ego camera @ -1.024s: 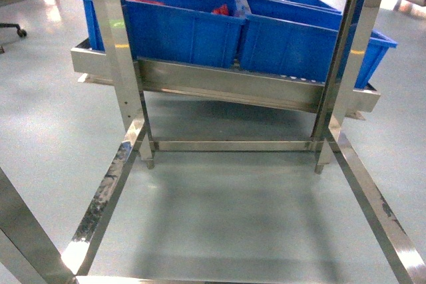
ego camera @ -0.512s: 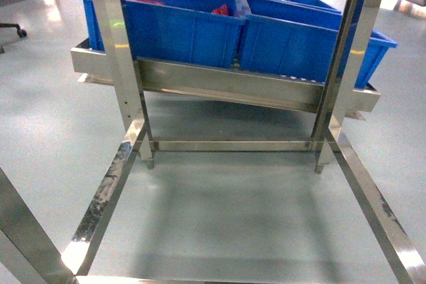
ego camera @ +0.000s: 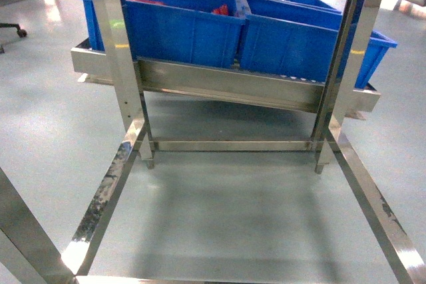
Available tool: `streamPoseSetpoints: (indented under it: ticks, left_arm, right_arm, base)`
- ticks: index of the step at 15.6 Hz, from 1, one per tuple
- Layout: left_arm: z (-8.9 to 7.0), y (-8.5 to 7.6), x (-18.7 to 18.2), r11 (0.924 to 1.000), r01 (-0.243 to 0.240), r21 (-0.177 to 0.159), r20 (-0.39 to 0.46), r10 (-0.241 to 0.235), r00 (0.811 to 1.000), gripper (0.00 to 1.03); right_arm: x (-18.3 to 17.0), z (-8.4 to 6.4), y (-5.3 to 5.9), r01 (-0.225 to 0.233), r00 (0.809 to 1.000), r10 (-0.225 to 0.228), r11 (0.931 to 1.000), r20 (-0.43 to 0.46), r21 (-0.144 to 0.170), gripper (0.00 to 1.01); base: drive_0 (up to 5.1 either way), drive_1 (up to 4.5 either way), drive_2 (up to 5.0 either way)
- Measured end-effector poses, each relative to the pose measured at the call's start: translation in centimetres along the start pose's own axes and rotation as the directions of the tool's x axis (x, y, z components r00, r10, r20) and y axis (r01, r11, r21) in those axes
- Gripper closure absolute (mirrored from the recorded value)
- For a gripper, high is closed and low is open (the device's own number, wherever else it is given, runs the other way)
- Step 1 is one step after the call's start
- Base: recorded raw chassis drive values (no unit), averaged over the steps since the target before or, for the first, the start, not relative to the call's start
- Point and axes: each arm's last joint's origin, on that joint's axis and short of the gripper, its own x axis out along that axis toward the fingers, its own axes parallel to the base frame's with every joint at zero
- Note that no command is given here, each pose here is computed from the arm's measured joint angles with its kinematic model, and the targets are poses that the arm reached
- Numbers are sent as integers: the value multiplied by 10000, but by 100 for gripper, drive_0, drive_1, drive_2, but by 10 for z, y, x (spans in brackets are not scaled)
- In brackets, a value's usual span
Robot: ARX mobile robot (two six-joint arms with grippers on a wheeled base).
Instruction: Pick capacitor and pack into box
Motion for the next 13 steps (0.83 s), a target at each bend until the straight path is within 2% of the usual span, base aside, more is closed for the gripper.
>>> streamPoseSetpoints:
  ticks: [13]
  left_arm:
    - [0, 0, 0, 10000, 8, 0, -11, -8, 10000, 5]
  right_arm:
    - [0, 0, 0, 11, 10000, -11, 10000, 4, 15, 3]
  base:
    - [0, 0, 0]
